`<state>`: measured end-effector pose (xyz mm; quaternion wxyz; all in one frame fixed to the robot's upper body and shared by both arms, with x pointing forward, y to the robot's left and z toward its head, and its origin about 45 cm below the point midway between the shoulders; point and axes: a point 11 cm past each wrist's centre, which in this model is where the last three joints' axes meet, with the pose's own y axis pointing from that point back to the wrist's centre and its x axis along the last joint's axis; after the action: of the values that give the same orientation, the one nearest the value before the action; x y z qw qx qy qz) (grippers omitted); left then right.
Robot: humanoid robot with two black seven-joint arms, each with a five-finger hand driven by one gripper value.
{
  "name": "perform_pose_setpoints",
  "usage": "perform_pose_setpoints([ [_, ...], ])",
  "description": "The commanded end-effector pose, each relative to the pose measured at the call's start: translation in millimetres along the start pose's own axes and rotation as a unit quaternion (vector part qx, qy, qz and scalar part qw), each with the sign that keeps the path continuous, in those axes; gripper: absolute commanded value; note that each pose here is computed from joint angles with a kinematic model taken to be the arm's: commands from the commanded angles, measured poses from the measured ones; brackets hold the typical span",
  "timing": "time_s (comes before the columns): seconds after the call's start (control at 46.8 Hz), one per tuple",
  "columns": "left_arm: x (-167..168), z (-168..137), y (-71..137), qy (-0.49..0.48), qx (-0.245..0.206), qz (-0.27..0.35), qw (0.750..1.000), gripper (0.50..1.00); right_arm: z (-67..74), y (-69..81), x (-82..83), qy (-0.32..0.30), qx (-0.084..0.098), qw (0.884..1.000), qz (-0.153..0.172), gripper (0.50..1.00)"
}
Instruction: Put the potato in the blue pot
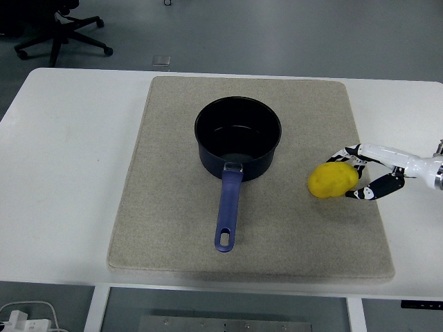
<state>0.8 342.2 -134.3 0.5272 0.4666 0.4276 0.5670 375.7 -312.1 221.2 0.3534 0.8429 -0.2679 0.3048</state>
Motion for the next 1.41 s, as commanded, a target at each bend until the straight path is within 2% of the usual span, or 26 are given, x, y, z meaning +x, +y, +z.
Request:
perform_pose_setpoints([
  [0.0,0.0,0.0,0.0,0.000,0.000,0.000,1.000,0.994,0.2,0.5,0.4,-0.001,0.000,1.000,0.000,0.500],
  [0.385,0.0,0.0,0.0,0.000,0.000,0.000,1.000,0.994,1.0,3.5,7.1,-0.012,0.001,1.000,0.002,0.500],
  [0.513,0.0,0.0,0.0,0.000,0.000,0.000,1.000,0.994,-0.8,3.5,17.7,-0.017,0.002,1.000,0.013,0.500],
  [0.748,0.0,0.0,0.0,0.000,0.000,0.000,1.000,0.994,-1.8,5.7,22.9,-0.025,0.002,1.000,0.011,0.500],
  [0.983,0.0,0.0,0.0,0.000,0.000,0.000,1.000,0.994,-9.8,11.3,50.0,-0.035,0.007,0.999,0.025,0.500],
  [1.111,0.0,0.0,0.0,0.000,0.000,0.000,1.000,0.994,-7.5,15.9,59.7,-0.041,0.002,0.999,0.031,0.500],
  [1.197,0.0,0.0,0.0,0.000,0.000,0.000,1.000,0.994,-16.1,16.3,74.5,-0.033,0.009,0.999,0.036,0.500],
  [1.303,0.0,0.0,0.0,0.000,0.000,0.000,1.000,0.994,-17.9,25.7,95.5,-0.038,0.007,0.998,0.051,0.500],
  [1.389,0.0,0.0,0.0,0.000,0.000,0.000,1.000,0.994,-23.9,29.9,112.5,-0.041,0.012,0.997,0.063,0.500],
])
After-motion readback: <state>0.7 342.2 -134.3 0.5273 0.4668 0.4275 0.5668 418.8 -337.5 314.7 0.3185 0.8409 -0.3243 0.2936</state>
